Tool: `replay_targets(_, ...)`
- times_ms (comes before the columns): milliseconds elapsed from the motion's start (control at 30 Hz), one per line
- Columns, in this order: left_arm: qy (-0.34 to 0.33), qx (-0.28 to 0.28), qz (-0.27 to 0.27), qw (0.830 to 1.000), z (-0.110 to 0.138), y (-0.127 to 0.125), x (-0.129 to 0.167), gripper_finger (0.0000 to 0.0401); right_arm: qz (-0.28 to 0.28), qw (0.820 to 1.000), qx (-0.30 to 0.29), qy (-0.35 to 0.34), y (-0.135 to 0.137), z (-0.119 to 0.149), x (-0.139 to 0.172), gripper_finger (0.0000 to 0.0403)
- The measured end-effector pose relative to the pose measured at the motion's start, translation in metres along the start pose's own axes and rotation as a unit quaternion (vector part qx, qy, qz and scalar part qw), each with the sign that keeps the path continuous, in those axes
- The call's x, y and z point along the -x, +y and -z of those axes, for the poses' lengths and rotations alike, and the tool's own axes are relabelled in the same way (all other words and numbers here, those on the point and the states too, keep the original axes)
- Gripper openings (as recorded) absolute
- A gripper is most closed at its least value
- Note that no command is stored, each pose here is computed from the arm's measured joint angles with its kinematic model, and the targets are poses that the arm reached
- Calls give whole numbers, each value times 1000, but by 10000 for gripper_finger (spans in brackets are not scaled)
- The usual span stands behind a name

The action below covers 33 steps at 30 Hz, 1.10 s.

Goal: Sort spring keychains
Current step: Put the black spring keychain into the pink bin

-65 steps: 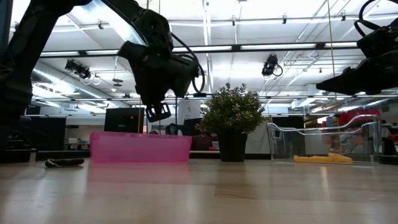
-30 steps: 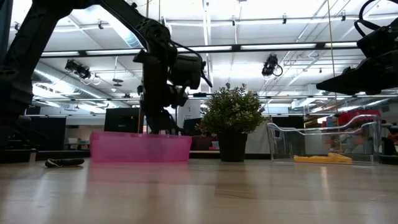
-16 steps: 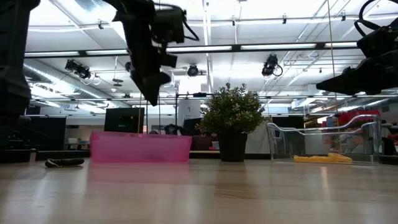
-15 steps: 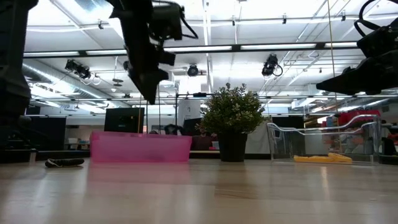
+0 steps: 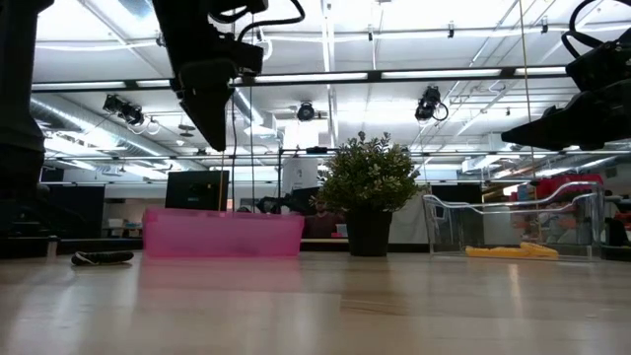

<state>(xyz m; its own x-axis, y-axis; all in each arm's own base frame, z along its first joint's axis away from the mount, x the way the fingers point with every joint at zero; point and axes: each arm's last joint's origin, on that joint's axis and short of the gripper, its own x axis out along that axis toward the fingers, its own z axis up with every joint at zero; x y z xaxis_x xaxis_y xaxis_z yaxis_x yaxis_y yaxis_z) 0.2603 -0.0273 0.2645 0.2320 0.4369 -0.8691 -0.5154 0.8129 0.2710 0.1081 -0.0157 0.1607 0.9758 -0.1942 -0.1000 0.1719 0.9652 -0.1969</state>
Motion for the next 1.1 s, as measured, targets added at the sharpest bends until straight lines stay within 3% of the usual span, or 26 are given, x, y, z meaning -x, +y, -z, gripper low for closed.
replay_targets(200,17,24,-18,999,16,-8,7,202,0,1000,0,0,0,0,0,199)
replay_targets(467,80,30,-30,996,55,-15,-19,202,0,1000,0,0,0,0,0,199)
replay_targets(833,97,75,42,992,68,-26,-42,202,0,1000,0,0,0,0,0,199)
replay_targets(1100,99,112,51,987,83,-38,-39,202,0,1000,0,0,0,0,0,199)
